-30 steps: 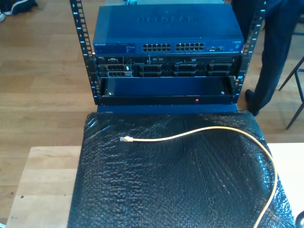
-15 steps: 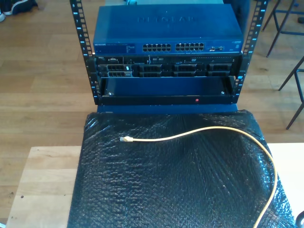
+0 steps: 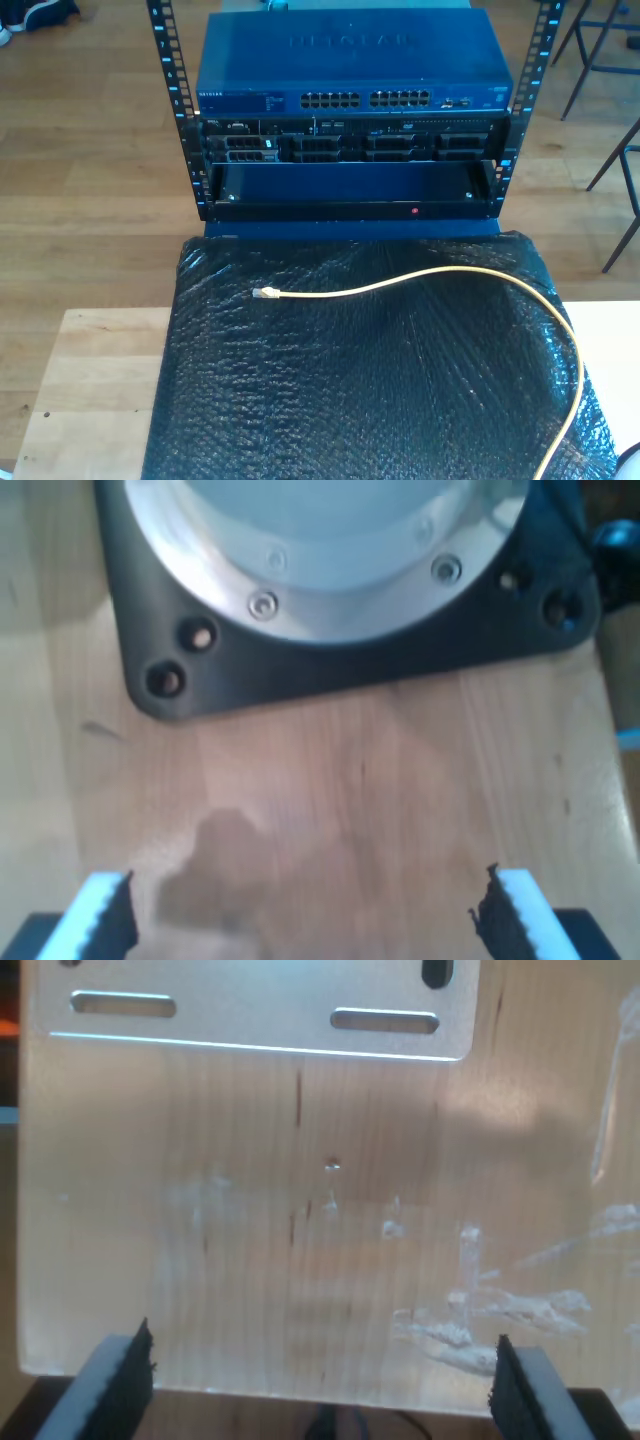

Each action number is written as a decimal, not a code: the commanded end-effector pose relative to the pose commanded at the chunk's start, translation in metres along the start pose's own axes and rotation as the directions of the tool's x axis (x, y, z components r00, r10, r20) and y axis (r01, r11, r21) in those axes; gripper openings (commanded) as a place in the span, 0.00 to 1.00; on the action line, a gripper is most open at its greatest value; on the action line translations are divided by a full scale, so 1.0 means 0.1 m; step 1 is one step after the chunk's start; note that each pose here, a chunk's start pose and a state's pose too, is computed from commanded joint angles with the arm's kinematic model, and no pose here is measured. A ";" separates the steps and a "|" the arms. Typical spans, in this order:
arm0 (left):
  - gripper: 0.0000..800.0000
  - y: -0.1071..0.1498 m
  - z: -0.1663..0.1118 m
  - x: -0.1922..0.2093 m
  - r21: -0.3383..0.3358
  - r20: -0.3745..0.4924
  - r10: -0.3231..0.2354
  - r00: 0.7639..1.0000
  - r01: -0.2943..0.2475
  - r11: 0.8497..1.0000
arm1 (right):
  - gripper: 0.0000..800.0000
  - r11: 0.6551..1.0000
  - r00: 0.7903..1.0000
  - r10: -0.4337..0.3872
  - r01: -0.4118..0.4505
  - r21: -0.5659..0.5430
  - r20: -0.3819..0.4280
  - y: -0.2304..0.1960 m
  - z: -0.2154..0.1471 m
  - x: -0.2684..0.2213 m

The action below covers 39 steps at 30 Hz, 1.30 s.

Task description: Grab the cable and plug it in

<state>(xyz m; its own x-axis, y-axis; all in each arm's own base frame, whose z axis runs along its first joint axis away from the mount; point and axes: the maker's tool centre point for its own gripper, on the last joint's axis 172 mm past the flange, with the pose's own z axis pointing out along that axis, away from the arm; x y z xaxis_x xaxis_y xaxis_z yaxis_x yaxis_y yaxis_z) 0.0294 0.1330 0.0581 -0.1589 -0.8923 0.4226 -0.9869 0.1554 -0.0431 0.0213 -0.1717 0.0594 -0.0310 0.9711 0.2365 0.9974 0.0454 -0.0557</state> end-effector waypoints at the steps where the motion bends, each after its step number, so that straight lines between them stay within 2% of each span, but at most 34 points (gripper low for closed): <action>1: 1.00 0.00 -0.02 0.02 0.000 -0.008 0.000 1.000 0.000 1.000 | 1.00 1.000 1.000 0.004 -0.004 0.000 -0.006 0.00 -0.04 0.00; 8: 1.00 -0.01 -0.12 0.04 0.001 -0.015 0.002 1.000 -0.002 1.000 | 1.00 0.997 0.997 0.078 -0.078 0.002 -0.025 0.00 -0.36 -0.03; 12: 1.00 -0.02 -0.27 0.01 0.000 -0.005 0.005 1.000 -0.005 1.000 | 1.00 0.990 0.989 0.144 -0.144 -0.013 0.017 0.04 -0.60 -0.20; 20: 1.00 -0.10 -0.57 0.13 -0.008 -0.049 -0.025 0.999 0.024 1.000 | 1.00 0.960 0.959 0.278 -0.276 -0.058 0.048 0.13 -0.97 -0.39; 25: 1.00 -0.29 -0.75 0.18 -0.063 -0.053 -0.027 0.998 0.023 0.998 | 1.00 0.951 0.954 0.297 -0.293 -0.102 0.031 0.45 -1.18 -0.38; 32: 1.00 -0.54 -0.88 0.21 -0.126 -0.026 -0.068 0.997 0.064 0.990 | 1.00 0.925 0.927 0.376 -0.376 -0.056 -0.012 0.73 -1.34 -0.30; 36: 1.00 -0.68 -0.89 0.23 -0.148 -0.009 -0.073 0.997 0.071 0.986 | 1.00 0.921 0.922 0.387 -0.387 -0.042 -0.005 0.91 -1.38 -0.25; 39: 1.00 -0.88 -0.88 0.29 -0.136 -0.010 -0.087 0.996 0.085 0.987 | 1.00 0.919 0.919 0.394 -0.394 -0.031 0.001 1.03 -1.38 -0.18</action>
<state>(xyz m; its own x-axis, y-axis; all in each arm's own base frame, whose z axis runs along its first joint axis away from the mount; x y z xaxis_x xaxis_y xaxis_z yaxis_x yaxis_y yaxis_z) 0.1145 0.1306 0.1542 -0.0721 -0.8981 0.4338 -0.9840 0.1351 0.1162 0.1338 -0.2170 0.1834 0.3645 0.9107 0.1943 0.9305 -0.3481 -0.1140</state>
